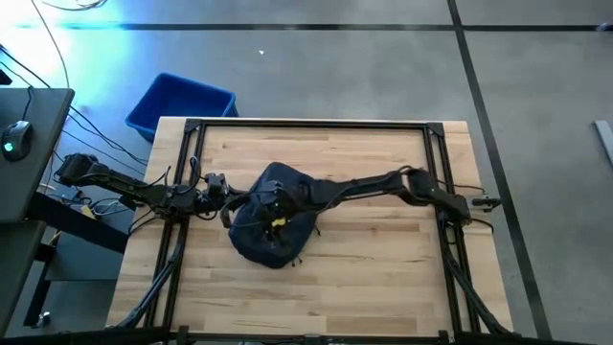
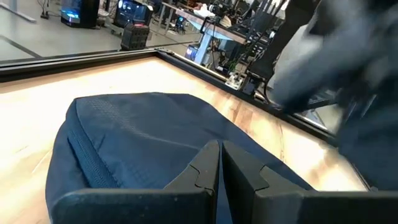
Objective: Unpack backpack
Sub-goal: Open the black backpack
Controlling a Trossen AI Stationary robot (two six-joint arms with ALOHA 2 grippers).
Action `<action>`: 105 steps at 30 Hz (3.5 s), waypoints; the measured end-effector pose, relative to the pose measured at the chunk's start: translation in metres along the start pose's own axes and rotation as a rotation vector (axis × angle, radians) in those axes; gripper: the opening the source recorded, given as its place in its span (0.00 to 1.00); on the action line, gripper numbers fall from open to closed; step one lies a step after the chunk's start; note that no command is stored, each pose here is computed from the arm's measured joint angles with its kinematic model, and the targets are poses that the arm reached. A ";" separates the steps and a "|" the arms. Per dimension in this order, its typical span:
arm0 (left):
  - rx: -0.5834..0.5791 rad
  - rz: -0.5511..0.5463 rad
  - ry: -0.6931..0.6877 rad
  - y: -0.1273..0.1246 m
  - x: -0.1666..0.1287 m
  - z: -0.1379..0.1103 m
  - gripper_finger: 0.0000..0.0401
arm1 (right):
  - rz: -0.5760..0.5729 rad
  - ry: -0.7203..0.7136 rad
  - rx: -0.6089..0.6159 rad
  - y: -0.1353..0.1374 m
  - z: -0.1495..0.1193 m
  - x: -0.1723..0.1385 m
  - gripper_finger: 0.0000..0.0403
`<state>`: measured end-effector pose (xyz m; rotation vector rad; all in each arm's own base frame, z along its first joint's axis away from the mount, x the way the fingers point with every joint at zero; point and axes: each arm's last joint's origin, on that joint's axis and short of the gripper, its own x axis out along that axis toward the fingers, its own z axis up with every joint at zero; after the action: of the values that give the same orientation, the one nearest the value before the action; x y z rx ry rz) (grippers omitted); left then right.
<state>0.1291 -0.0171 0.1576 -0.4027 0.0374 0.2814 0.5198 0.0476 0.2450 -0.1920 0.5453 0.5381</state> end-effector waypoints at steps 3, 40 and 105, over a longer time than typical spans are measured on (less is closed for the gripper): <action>-0.001 -0.005 0.000 -0.001 0.000 0.000 0.00 | 0.047 0.123 -0.093 0.008 0.014 -0.024 0.46; 0.672 -0.285 0.550 -0.192 0.076 -0.049 0.19 | -0.411 0.533 0.179 0.197 -0.073 -0.004 0.23; 1.191 0.271 0.793 -0.234 0.081 -0.056 0.27 | -0.658 0.049 0.363 0.172 -0.097 0.028 0.36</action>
<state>0.2733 -0.2246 0.1878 0.7077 0.9961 0.3026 0.4060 0.1750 0.1428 -0.0302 0.5801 -0.2075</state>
